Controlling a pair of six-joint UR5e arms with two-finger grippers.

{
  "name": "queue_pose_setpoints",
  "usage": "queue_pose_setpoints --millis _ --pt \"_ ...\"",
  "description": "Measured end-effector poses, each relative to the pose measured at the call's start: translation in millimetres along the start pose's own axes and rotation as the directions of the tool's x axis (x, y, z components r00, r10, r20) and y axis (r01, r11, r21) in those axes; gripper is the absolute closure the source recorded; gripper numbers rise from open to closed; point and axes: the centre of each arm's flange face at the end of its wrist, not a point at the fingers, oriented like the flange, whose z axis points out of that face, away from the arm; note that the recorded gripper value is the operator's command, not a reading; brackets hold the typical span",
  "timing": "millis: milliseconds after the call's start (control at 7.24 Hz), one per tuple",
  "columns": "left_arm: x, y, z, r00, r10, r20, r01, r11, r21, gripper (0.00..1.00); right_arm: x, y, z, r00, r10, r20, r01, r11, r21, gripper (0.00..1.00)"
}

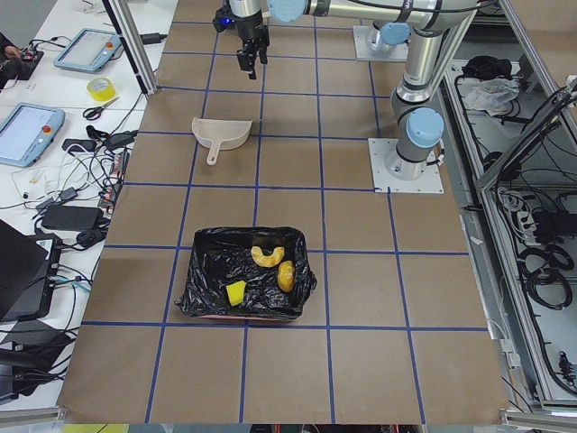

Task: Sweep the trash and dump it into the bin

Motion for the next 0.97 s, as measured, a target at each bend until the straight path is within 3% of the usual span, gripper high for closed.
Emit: queue_pose_setpoints --millis 276,552,967 --pt "10 23 -14 0.995 -0.090 -0.030 0.091 0.996 0.023 0.19 0 0 0 1.000 -0.004 0.000 0.004 1.000 0.001 0.00" --pt "14 18 -17 0.989 -0.136 -0.049 0.140 0.987 0.078 0.14 0 0 -1 1.000 -0.005 0.001 0.005 1.000 0.007 0.00" --pt "40 18 -18 0.983 -0.177 -0.043 0.181 0.978 0.101 0.00 0 0 -3 1.000 -0.009 0.002 0.009 1.000 0.010 0.00"
